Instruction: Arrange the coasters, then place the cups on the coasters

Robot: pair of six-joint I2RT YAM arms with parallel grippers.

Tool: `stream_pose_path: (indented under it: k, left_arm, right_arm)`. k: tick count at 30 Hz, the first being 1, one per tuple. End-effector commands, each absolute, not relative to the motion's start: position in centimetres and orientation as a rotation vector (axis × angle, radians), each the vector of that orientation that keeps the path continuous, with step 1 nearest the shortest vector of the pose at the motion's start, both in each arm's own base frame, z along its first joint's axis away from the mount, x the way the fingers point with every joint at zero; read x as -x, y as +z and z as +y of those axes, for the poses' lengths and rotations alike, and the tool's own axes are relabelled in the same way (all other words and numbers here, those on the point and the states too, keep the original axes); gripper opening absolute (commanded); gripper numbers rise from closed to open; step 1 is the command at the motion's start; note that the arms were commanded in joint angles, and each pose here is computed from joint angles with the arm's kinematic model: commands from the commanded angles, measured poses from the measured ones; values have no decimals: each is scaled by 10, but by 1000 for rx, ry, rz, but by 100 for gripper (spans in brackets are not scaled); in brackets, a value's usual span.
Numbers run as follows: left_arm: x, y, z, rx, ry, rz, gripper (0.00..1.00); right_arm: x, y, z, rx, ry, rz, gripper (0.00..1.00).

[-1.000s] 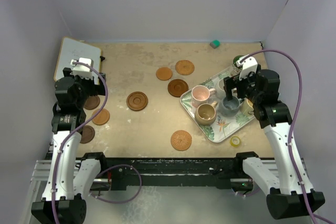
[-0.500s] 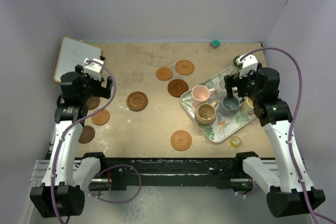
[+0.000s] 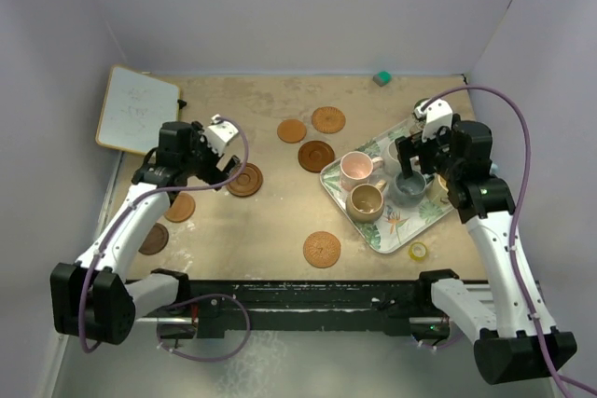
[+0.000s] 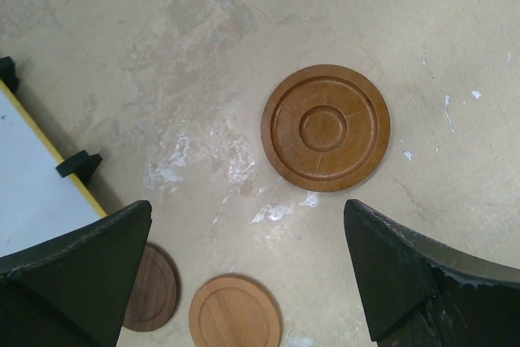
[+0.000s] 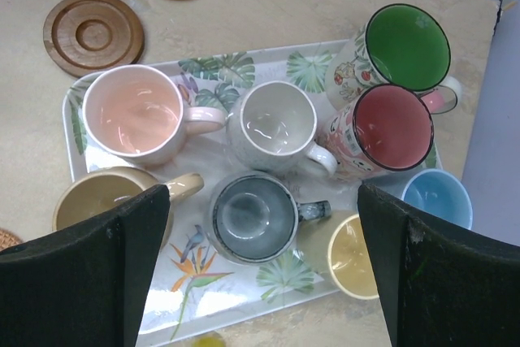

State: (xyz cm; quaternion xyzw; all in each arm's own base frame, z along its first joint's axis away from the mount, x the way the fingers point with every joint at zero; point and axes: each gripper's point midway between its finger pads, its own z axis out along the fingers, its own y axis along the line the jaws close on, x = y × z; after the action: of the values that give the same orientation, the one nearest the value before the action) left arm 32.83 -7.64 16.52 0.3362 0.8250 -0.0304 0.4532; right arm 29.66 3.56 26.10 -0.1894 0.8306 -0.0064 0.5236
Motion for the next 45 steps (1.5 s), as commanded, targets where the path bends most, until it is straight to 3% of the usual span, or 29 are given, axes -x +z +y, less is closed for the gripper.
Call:
stream_pose_path:
  k: [1, 7, 18, 38, 45]
  left_arm:
    - [-331, 159, -97, -969, -111, 1990, 99]
    - [-332, 124, -122, -1093, -166, 2049, 98]
    - [-335, 69, -158, -1240, -264, 2138, 87]
    - [-358, 12, -160, -1361, -262, 2249, 49]
    - [-399, 13, -137, -1299, -231, 2251, 41]
  right_arm:
    - [-298, 269, 39, 484, -17, 1937, 100]
    - [-296, 265, 40, 500, -13, 1947, 100]
    - [-297, 250, 38, 518, -26, 1978, 100]
    - [-301, 242, 32, 527, -72, 1997, 100]
    - [-303, 238, 30, 532, -87, 2010, 100]
